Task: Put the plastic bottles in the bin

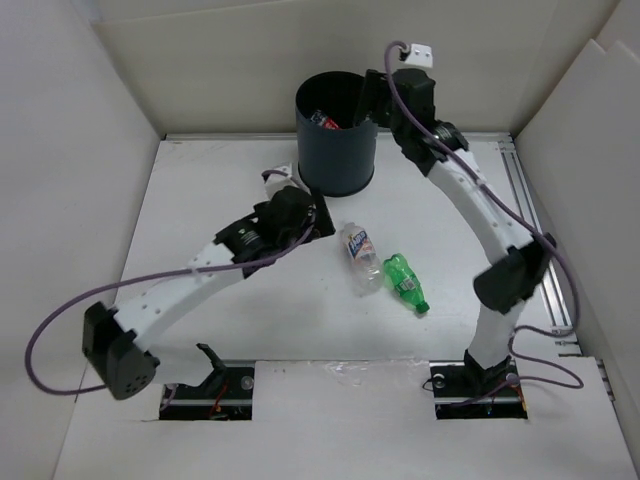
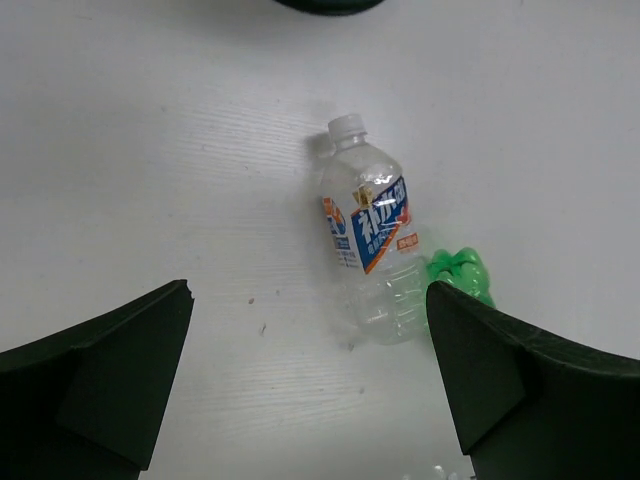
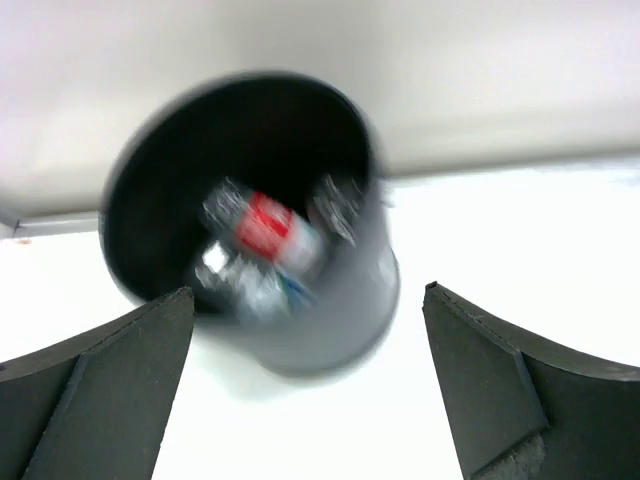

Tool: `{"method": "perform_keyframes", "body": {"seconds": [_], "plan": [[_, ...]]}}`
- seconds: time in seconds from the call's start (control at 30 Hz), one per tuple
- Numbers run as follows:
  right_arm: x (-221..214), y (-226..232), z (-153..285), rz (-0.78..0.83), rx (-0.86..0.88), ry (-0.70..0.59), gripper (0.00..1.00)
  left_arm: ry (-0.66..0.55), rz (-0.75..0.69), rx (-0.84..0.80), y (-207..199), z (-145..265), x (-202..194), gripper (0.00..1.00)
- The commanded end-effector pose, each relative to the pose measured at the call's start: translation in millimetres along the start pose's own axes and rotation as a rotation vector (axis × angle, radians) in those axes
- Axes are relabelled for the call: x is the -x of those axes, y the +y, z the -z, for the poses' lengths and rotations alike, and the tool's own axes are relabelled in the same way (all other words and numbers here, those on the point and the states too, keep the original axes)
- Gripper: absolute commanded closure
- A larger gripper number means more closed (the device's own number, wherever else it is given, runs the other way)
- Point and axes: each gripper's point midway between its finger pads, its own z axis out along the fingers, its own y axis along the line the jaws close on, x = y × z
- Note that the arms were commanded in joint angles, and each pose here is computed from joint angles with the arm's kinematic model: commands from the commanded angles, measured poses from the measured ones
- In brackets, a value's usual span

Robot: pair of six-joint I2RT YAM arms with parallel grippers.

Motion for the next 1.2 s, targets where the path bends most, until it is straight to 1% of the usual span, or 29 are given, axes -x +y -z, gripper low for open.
{"method": "perform_keyframes", "body": {"seconds": [0.0,0.03,0.07,0.1,0.13,0.17,0.2,0.23,0.27,0.3,0.33,0.43,0.53,0.63,0.77,0.93,0.97,1.03,1.07,1.1,1.13,1.17], "plan": [[31.0,-36.8,81.0,-0.096,-0.119,-0.064,0.0,0.063,0.023,-0.08,-34.8,-19.9,-9.0,0.0],[24.1,-39.6,94.3,-0.116,-0.123,-0.061,0.0,0.081,0.016,-0.074,-37.1,-27.0,-13.7,0.0],[-11.0,-52.4,99.0,-0.097,-0.148,0.003,0.0,0.113,-0.002,-0.04,-35.8,-44.2,-25.8,0.0],[2.4,-59.1,126.6,-0.139,-0.121,-0.028,0.0,0.109,0.0,-0.044,-44.2,-49.4,-21.2,0.0],[-7.5,-55.9,138.1,-0.147,-0.079,-0.004,0.0,0.126,-0.005,-0.041,-47.8,-57.1,-25.5,0.0],[-34.2,-64.1,143.4,-0.154,-0.085,0.037,0.0,0.132,0.001,-0.034,-51.6,-64.3,-27.0,0.0],[-22.5,-67.4,169.4,-0.19,-0.053,-0.004,0.0,0.146,-0.007,-0.02,-57.9,-80.3,-31.2,0.0],[-25.7,-70.6,178.9,-0.197,-0.034,-0.008,0.0,0.167,-0.01,-0.025,-63.0,-87.4,-36.2,0.0],[-30.5,-64.5,189.8,-0.225,0.016,-0.001,0.0,0.184,-0.013,-0.027,-67.1,-94.8,-40.7,0.0],[-31.9,-69.8,207.1,-0.24,0.051,-0.018,0.0,0.212,-0.019,0.005,-64.4,-112.1,-54.6,0.0],[-33.0,-69.9,215.5,-0.254,0.076,-0.018,0.0,0.217,-0.017,-0.004,-72.4,-116.3,-52.2,0.0],[-21.9,-70.1,241.8,-0.28,0.143,-0.053,0.0,0.242,0.0,0.007,-79.4,-138.6,-64.4,0.0],[-19.9,-74.7,252.9,-0.281,0.144,-0.058,0.0,0.261,0.011,0.01,-85.5,-153.0,-72.1,0.0],[-19.1,-78.7,260.2,-0.282,0.144,-0.059,0.0,0.302,0.021,0.046,-84.6,-168.0,-86.3,0.0],[-22.0,-80.1,263.9,-0.282,0.154,-0.058,0.0,0.356,0.031,0.105,-71.1,-187.7,-115.0,0.0],[-27.3,-79.6,267.2,-0.28,0.172,-0.049,0.0,0.401,0.036,0.172,-53.6,-198.2,-139.0,0.0],[-27.3,-79.6,267.2,-0.28,0.172,-0.049,0.0,0.411,0.038,0.189,-48.2,-200.4,-145.8,0.02],[-31.7,-78.6,266.2,-0.276,0.177,-0.038,0.0,0.417,0.035,0.197,-42.6,-201.3,-151.6,0.16],[-37.5,-77.5,264.9,-0.27,0.182,-0.023,0.0,0.417,0.034,0.197,-42.6,-201.3,-151.7,0.28],[-39.3,-77.3,263.4,-0.27,0.182,-0.023,0.0,0.411,0.036,0.217,-37.1,-202.1,-153.5,0.43],[-37.4,-74.7,263.9,-0.274,0.196,-0.028,0.0,0.401,0.035,0.222,-34.8,-198.5,-150.5,0.67],[-40.4,-72.8,262.8,-0.273,0.205,-0.022,0.0,0.379,0.036,0.249,-29.1,-195.8,-145.8,0.76]]}}
